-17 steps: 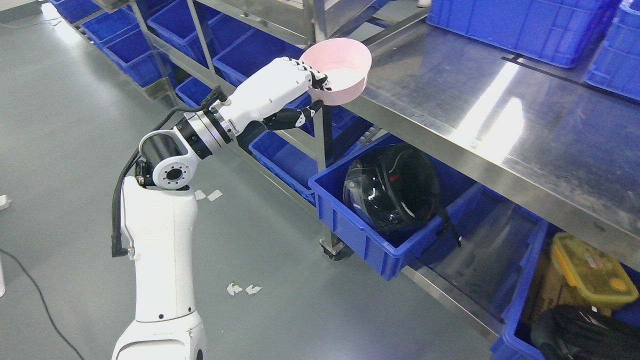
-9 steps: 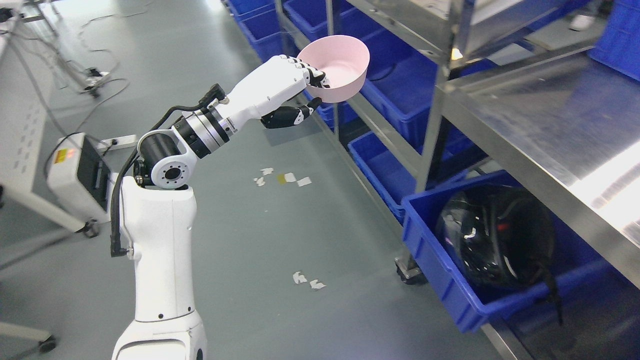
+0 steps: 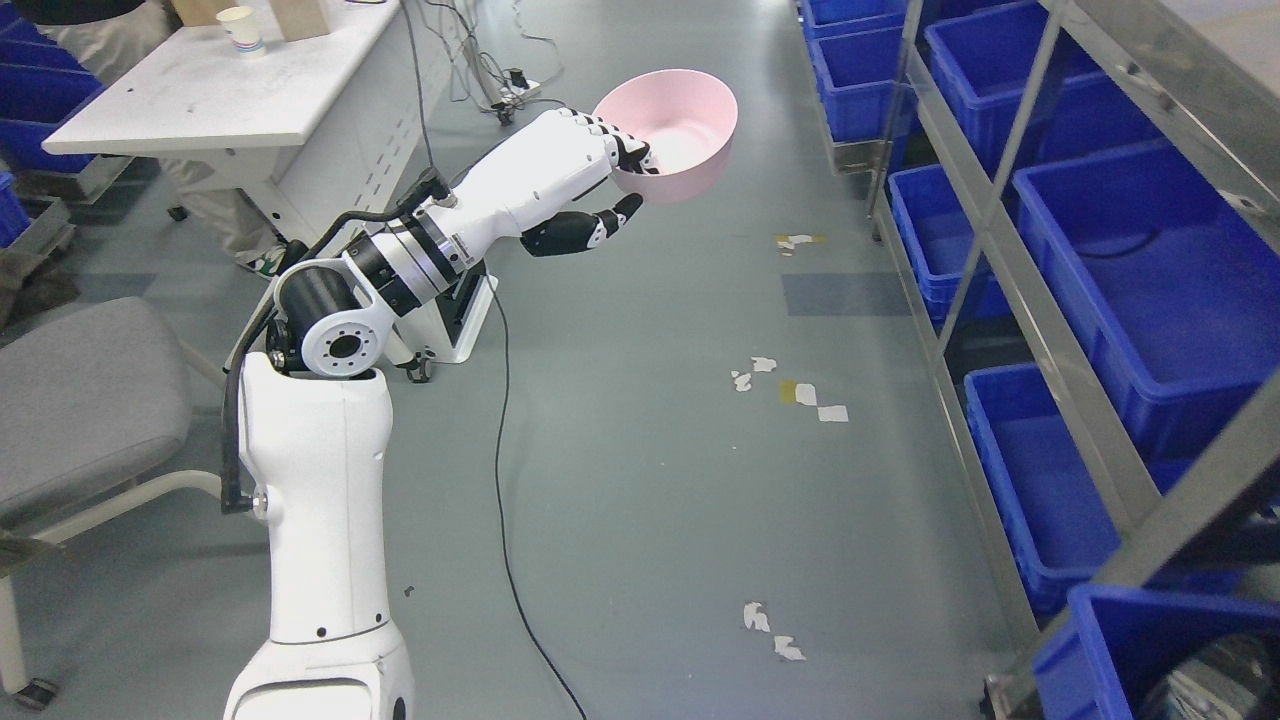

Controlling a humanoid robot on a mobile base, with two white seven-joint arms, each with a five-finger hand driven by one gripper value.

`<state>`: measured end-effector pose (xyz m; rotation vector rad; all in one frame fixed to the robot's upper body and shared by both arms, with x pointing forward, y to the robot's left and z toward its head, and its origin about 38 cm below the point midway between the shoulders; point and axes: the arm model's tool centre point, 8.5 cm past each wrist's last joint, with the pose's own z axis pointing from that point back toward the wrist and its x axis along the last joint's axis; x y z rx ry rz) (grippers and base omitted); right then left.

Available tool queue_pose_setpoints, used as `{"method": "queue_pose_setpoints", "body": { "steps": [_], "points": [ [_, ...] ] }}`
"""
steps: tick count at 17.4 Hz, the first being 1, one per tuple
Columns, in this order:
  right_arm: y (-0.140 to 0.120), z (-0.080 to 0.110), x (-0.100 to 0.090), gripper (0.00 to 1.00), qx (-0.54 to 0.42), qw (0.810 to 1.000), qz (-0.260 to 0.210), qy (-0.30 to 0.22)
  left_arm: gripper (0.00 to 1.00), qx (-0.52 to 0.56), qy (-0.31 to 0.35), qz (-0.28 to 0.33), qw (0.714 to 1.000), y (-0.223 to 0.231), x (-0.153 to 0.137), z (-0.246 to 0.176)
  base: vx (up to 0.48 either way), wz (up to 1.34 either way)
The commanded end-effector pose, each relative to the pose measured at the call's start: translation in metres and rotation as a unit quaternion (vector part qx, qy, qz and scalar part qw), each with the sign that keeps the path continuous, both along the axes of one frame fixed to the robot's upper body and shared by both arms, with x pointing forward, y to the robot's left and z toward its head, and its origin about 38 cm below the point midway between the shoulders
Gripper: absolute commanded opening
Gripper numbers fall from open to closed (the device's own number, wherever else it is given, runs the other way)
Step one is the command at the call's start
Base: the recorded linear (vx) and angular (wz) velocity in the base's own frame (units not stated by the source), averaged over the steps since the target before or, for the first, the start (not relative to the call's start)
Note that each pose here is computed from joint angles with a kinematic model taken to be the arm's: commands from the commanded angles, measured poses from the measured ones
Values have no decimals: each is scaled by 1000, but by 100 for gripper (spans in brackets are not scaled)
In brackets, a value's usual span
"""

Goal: Stack pink IKEA bowl on shelf middle layer
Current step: 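Hold the pink bowl raised in the left hand while driving to the rack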

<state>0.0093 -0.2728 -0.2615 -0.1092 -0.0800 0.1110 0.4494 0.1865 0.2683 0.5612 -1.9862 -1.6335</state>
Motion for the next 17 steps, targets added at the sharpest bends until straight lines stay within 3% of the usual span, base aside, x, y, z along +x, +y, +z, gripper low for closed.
{"method": "queue_pose_setpoints", "body": {
  "steps": [1,17],
  "points": [
    [-11,1,-9,100,-8,1000,-1,3,4,7,0,5,1000,5,1,0,345,483],
    [-11,1,-9,100,-8,1000,-1,3,4,9,-7,-13,1000,-6,0,4,342,45]
  ]
}}
